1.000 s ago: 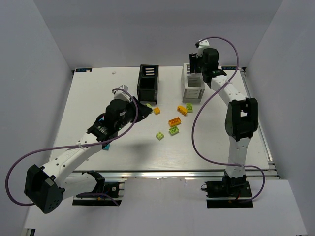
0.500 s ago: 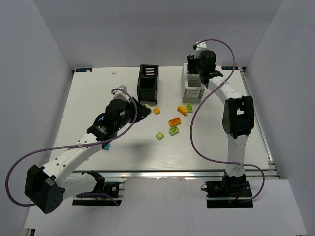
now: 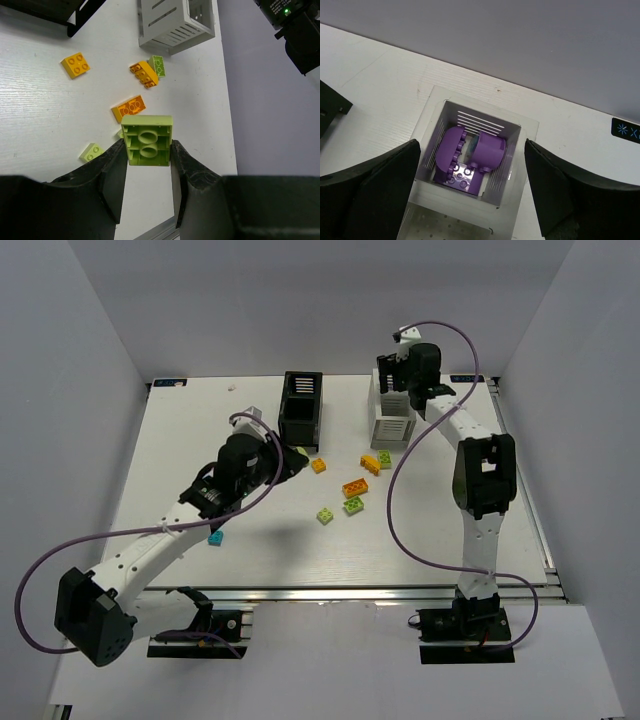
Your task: Sort the legos into containers by color
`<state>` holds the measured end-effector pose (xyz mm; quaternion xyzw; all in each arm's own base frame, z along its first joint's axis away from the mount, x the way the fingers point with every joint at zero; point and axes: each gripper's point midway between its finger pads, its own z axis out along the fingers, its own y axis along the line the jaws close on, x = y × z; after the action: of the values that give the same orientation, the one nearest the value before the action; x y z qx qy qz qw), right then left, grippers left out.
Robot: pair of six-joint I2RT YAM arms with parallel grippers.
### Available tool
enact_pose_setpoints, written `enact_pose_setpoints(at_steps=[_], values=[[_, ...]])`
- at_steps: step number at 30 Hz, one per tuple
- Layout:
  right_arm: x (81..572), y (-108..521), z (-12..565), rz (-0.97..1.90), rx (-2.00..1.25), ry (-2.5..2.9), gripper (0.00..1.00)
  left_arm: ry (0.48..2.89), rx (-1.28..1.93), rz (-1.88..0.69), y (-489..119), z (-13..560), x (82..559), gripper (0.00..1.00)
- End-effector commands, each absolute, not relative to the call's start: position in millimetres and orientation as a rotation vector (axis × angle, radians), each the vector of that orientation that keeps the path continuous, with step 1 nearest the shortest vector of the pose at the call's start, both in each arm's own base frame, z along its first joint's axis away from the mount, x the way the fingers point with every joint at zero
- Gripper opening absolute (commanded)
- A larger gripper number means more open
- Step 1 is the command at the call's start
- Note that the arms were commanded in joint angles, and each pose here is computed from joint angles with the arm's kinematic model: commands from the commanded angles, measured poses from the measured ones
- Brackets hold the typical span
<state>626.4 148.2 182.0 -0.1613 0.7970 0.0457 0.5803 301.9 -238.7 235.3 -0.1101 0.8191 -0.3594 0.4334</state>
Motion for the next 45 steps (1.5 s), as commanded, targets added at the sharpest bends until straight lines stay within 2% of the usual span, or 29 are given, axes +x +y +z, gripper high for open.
enact_pose_setpoints(at_steps=[1,4,5,7,8,9,10,11,12,15,16,17,18,20,25,27,31,39,43,45], values=[[630.6,146.0,238.6,0.158,-0.378,1.743,0.89,1.986,-0.25,-0.888,-239.0,262.3,315.7,0.0],[610.3,156.3,259.2,0.262,-0.552,1.701,0.89,1.986,-0.239,-0.875,-240.3,271.3,333.6,0.0],[594.3,161.0,286.0,0.309,-0.622,1.639,0.88,1.99,-0.24,-0.865,-239.2,273.2,339.8,0.0],[551.8,177.9,289.3,0.52,-0.83,1.563,0.76,2.034,-0.247,-0.81,-233.6,261.8,361.8,0.0],[528.3,182.9,310.2,0.566,-0.911,1.489,0.64,2.009,-0.249,-0.805,-233.2,278.0,374.3,0.0],[511.9,185.6,303.5,0.591,-1.003,1.462,0.33,2.017,-0.253,-0.782,-230.7,278.8,384.9,0.0],[483.9,193.3,296.1,0.699,-1.083,1.469,0.16,2.054,-0.256,-0.727,-221.0,271.6,395.2,0.0],[465.2,194.7,306.1,0.715,-1.129,1.435,0.06,2.064,-0.252,-0.707,-225.6,275.8,415.9,0.0],[452.5,195.6,305.0,0.725,-1.176,1.409,0.04,2.078,-0.257,-0.671,-222.7,274.4,428.1,0.0],[404.9,193.4,292.3,0.779,-1.22,1.43,0.18,2.108,-0.251,-0.541,-218.2,271.9,471.5,0.0],[390.4,190.0,267.9,0.794,-1.224,1.47,0.2,2.125,-0.236,-0.495,-214.6,268.1,480.6,0.0],[376.2,187.8,279.9,0.754,-1.235,1.424,0.23,2.152,-0.242,-0.438,-214.7,248.1,497.9,0.0],[368.0,186.4,274.8,0.749,-1.237,1.423,0.27,2.099,-0.239,-0.438,-216.2,268.0,512.9,0.0],[345.8,183.5,261.3,0.763,-1.232,1.449,0.32,2.09,-0.233,-0.401,-216.7,253.2,538.5,0.0],[319.0,183.5,239.7,0.883,-1.248,1.541,0.48,1.906,-0.219,-0.44,-226.2,270.7,587.1,0.0],[312.4,182.9,237.5,0.886,-1.279,1.529,0.51,1.864,-0.214,-0.44,-229.5,269.0,600.9,0.0],[308.6,182.6,237.6,0.891,-1.312,1.518,0.5,1.841,-0.202,-0.401,-229.4,261.7,618.1,0.0],[305.1,183.6,233.8,0.919,-1.31,1.532,0.52,1.881,-0.189,-0.368,-231.2,232.6,627.0,0.01],[304.7,182.8,233.5,0.915,-1.308,1.542,0.54,1.89,-0.194,-0.353,-230.2,223.1,629.8,0.12],[304.7,182.3,233.8,0.908,-1.309,1.543,0.56,1.893,-0.201,-0.354,-230.7,220.1,631.2,0.21]])
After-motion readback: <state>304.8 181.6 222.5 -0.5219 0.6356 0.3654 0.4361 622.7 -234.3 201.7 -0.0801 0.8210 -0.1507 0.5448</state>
